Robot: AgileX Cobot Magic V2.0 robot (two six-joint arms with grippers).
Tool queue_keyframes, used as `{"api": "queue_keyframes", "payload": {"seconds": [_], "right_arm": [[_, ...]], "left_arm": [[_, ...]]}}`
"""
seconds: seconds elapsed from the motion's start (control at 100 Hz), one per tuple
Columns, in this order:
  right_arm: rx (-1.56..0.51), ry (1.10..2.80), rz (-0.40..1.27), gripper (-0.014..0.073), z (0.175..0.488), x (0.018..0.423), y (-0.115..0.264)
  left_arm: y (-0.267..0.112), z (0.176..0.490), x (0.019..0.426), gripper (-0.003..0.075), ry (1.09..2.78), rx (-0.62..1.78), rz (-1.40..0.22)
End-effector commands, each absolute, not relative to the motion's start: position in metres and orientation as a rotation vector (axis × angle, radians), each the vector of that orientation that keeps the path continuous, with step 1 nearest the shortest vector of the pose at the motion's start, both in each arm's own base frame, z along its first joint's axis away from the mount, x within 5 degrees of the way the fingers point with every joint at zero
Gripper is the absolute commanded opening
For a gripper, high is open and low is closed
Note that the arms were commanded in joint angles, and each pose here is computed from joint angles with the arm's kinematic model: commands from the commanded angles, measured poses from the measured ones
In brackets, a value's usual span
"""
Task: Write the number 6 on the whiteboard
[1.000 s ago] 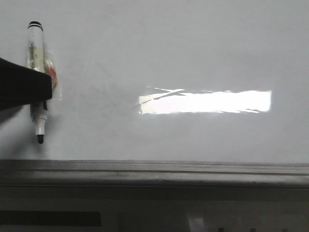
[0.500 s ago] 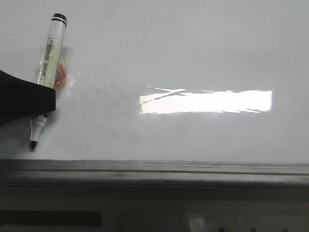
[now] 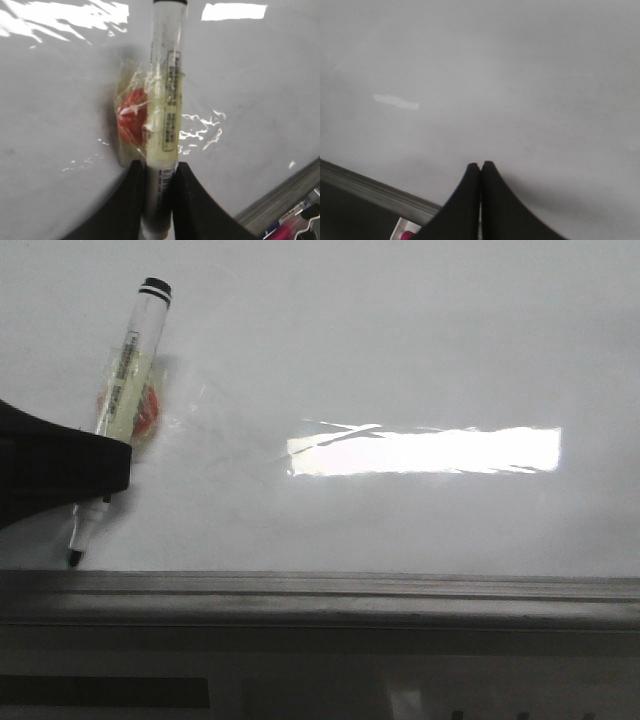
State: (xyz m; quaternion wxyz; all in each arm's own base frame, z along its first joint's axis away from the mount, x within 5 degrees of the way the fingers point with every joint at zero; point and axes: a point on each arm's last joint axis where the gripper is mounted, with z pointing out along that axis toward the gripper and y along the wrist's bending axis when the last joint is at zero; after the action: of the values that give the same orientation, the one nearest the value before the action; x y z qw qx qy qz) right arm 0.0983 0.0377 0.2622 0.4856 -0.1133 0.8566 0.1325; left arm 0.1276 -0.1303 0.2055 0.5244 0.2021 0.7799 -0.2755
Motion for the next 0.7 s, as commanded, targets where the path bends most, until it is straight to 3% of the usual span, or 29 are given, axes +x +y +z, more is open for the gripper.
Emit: {"api": "queue_keyframes", "payload": {"seconds": [0.0, 0.12, 0.21, 0.46, 0.69], "right_arm": [[-0.355, 1.967, 0.326, -0.0064, 0.292, 0.111, 0.046], [-0.519, 1.937, 0.362, -0.0057, 0.308, 0.119, 0.065], [-0.621, 1.934, 0.423, -0.0006, 0.314, 0.123, 0.083], [-0.851, 1.835, 0.58, 0.0261, 0.323, 0.126, 0.141], [-0.906, 1.78, 0.677, 0.0281, 0.331, 0.127, 0.177]], "left_arm": [[-0.136, 0.219, 0.13, -0.002, 1.762, 0.513, -0.682], [-0.137, 0.22, 0.128, -0.002, 1.734, 0.559, -0.683], [-0.14, 0.224, 0.122, -0.002, 1.693, 0.611, -0.702], [-0.146, 0.236, 0.104, -0.002, 1.546, 0.782, -0.741], [-0.148, 0.237, 0.097, -0.002, 1.464, 0.929, -0.705]]}}
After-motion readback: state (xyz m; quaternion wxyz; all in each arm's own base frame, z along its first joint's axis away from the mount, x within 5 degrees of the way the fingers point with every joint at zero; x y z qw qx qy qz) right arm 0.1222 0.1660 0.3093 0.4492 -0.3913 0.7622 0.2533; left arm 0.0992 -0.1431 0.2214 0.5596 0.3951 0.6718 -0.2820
